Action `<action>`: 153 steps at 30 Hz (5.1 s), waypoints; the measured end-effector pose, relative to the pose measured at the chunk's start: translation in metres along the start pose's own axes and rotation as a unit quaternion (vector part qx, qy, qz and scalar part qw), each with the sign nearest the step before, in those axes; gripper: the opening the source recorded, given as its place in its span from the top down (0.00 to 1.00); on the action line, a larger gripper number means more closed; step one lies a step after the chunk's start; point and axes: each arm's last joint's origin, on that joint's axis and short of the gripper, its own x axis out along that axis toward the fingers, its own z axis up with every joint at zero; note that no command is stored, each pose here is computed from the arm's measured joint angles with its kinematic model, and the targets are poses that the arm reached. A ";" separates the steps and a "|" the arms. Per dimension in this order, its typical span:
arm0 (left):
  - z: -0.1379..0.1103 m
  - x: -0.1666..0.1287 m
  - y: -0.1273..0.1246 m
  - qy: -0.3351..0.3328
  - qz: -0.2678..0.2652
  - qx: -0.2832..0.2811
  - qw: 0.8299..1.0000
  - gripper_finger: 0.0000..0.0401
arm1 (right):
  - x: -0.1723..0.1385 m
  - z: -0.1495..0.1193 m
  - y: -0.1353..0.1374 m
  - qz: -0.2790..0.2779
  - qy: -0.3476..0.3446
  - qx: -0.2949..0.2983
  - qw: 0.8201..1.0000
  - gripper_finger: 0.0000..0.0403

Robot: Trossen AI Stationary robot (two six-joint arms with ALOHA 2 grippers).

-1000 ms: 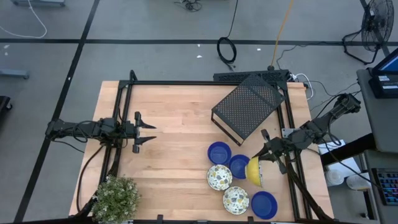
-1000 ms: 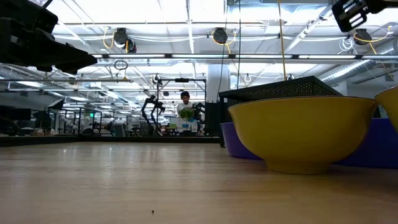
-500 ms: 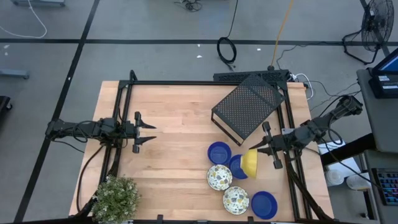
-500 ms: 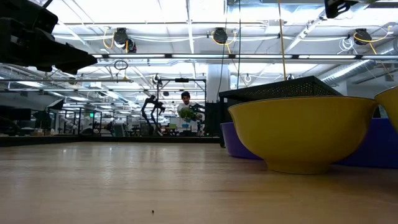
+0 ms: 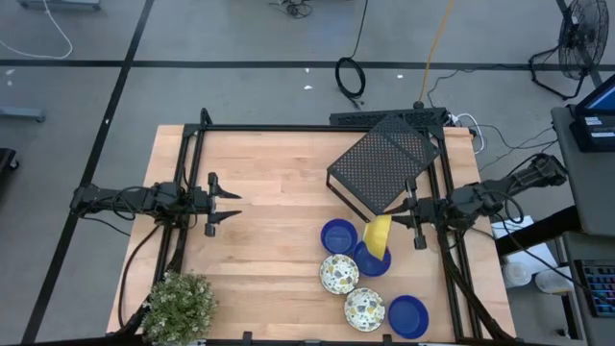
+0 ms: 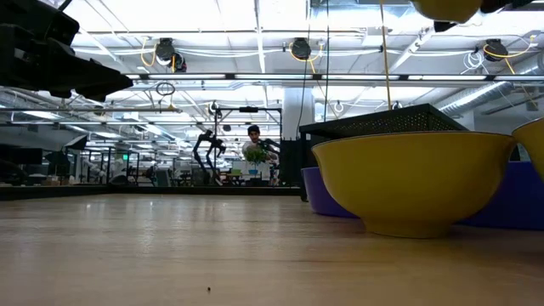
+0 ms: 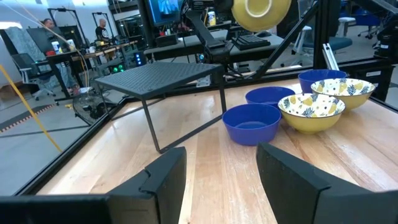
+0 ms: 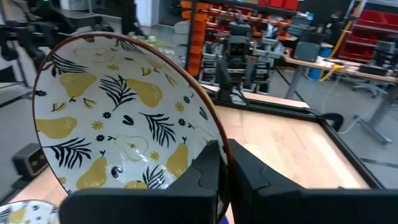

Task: Pick & Place Mini bowls
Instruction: Put the top right patterned yellow bowl on the shelf

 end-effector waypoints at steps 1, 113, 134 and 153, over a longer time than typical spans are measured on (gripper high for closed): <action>0.000 0.000 0.000 0.000 0.000 0.000 1.000 0.51 | 0.000 0.000 -0.001 -0.005 0.000 0.001 1.000 0.99; 0.000 0.000 0.000 0.000 0.000 0.000 1.000 0.51 | -0.034 -0.019 -0.131 -0.478 0.055 0.057 0.875 0.99; 0.000 0.000 0.000 0.000 0.000 0.000 1.000 0.51 | -0.054 -0.023 -0.148 -0.558 0.067 0.062 0.825 0.99; 0.000 0.000 0.000 0.000 0.000 0.000 1.000 0.51 | -0.069 -0.029 -0.156 -0.623 0.097 0.064 0.774 0.99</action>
